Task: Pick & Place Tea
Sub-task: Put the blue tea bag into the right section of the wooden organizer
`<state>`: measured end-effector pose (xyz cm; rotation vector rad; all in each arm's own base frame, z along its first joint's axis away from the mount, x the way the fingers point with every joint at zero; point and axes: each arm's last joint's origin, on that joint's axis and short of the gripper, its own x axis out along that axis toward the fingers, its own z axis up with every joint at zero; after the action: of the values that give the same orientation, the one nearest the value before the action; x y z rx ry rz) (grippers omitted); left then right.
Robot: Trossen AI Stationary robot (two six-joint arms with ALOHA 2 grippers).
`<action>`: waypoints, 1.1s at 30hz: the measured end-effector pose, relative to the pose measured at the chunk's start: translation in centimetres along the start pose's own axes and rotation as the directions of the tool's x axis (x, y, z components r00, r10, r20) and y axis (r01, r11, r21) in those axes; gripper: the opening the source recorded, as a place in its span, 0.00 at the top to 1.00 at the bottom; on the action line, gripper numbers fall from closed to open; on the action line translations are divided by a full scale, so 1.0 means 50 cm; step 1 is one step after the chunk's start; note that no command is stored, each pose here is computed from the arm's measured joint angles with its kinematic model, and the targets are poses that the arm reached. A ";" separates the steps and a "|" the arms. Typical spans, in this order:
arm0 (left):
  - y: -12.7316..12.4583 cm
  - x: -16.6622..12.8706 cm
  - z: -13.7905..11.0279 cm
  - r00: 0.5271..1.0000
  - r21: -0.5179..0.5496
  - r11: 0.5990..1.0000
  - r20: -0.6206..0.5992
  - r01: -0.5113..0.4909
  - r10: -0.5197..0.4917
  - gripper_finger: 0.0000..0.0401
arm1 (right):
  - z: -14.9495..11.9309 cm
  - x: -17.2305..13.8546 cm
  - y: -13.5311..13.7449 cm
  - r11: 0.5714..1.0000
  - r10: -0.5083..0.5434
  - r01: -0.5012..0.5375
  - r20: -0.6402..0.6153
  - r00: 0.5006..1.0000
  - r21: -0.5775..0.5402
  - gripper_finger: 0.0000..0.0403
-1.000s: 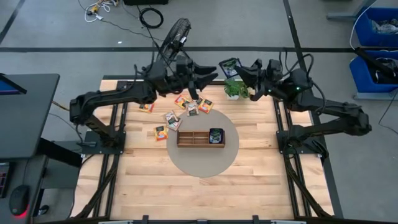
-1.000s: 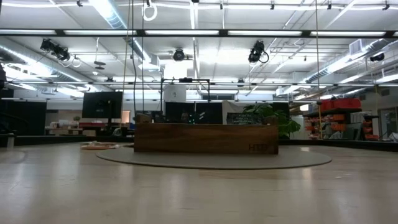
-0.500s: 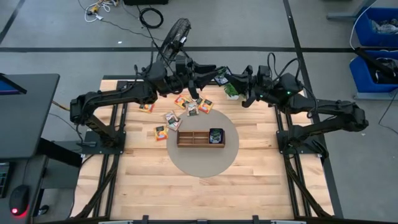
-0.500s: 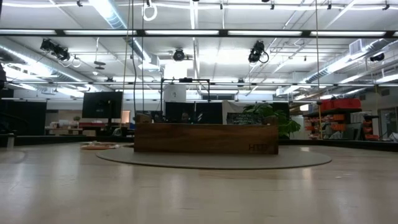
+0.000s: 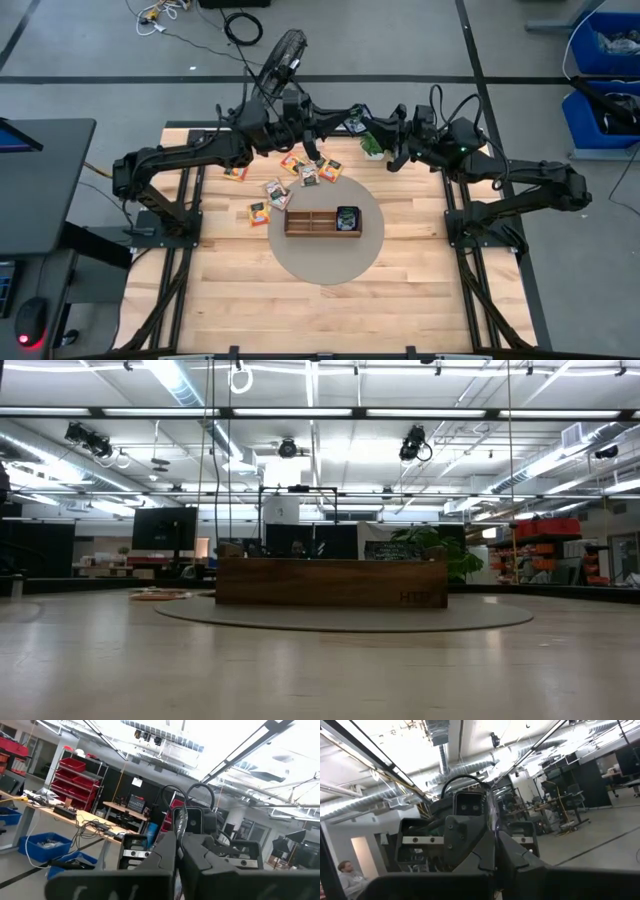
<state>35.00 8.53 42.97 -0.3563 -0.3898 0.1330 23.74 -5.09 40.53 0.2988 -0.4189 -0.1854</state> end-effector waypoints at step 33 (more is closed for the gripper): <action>0.019 -0.038 -0.078 0.844 0.118 0.990 -0.536 0.081 -0.005 1.00 | 0.059 0.018 0.010 0.976 -0.104 -0.089 -0.782 0.615 -0.200 0.52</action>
<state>34.75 7.85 38.61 -0.2347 0.1684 0.0106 23.33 -5.55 43.57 0.1347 0.5035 -0.0883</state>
